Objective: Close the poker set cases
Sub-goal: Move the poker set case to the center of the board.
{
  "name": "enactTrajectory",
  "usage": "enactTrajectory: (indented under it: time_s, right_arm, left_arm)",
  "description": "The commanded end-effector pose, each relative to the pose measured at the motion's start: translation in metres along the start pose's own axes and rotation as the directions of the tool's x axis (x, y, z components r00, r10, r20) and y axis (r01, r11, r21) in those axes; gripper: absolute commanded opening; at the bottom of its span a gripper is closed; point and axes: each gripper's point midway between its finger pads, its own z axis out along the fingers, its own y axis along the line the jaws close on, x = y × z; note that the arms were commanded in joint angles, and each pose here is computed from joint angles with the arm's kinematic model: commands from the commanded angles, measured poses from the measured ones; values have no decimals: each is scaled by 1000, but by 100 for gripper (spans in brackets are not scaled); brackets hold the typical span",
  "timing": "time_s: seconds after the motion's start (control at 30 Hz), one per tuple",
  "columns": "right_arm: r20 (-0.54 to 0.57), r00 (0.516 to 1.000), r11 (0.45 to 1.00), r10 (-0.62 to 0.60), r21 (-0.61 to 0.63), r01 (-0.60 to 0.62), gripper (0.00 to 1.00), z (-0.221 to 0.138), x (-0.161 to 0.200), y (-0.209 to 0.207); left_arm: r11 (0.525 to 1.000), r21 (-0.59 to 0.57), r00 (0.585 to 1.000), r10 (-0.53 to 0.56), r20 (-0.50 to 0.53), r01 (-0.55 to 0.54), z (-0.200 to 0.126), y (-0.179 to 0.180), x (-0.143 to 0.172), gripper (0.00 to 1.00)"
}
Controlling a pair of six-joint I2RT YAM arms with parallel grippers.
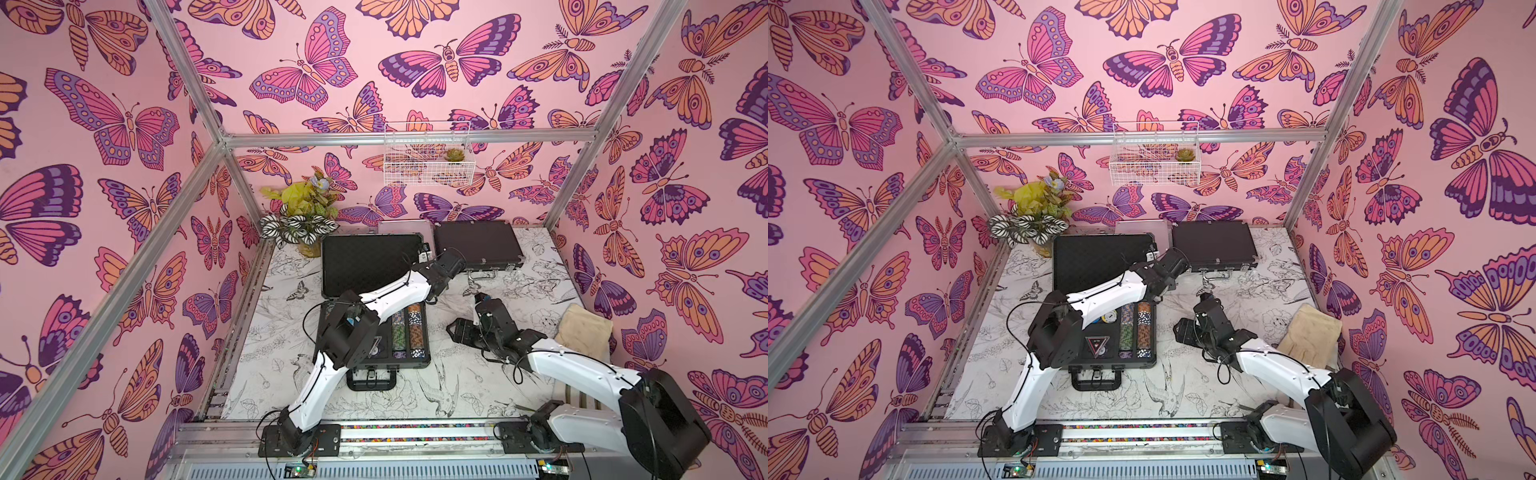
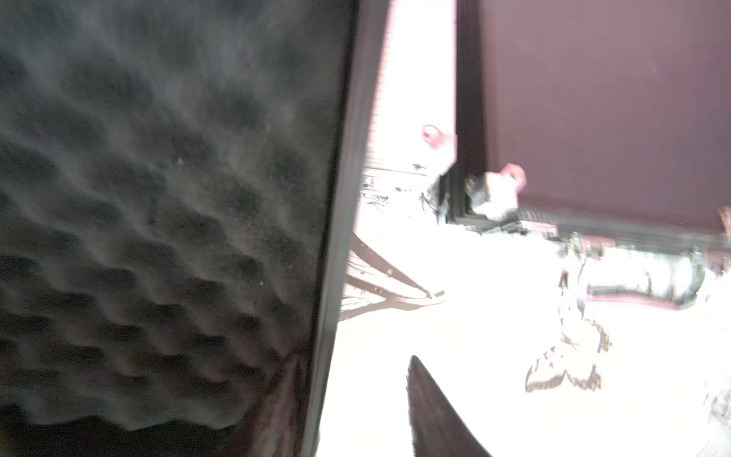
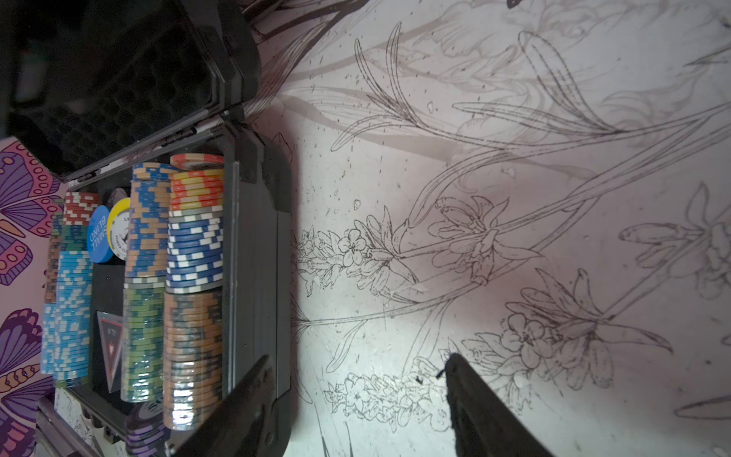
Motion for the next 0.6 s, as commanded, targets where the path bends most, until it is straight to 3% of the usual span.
enactTrajectory:
  time_s: [0.0, 0.13, 0.27, 0.4, 0.57]
  right_arm:
    - [-12, 1000, 1000, -16, 18, 17, 70, 2, -1, -2]
    - [-18, 1000, 1000, -18, 1, 18, 70, 4, -2, 3]
    - [-20, 1000, 1000, -24, -7, 24, 70, 4, -4, 5]
    - [-23, 999, 999, -22, -24, 21, 70, 6, -3, 8]
    - [-44, 999, 999, -18, -48, 16, 69, 12, 0, 14]
  left_arm:
    - [991, 54, 992, 118, 41, -120, -42, 7, -20, 53]
    - [978, 43, 979, 204, 11, -204, -59, 46, -17, 56]
    - [982, 29, 981, 190, -46, -188, -69, 113, -18, 50]
    - [984, -69, 985, 162, -63, -167, -73, 186, -22, 42]
    - [959, -269, 995, 84, -44, -93, -75, 265, -20, 40]
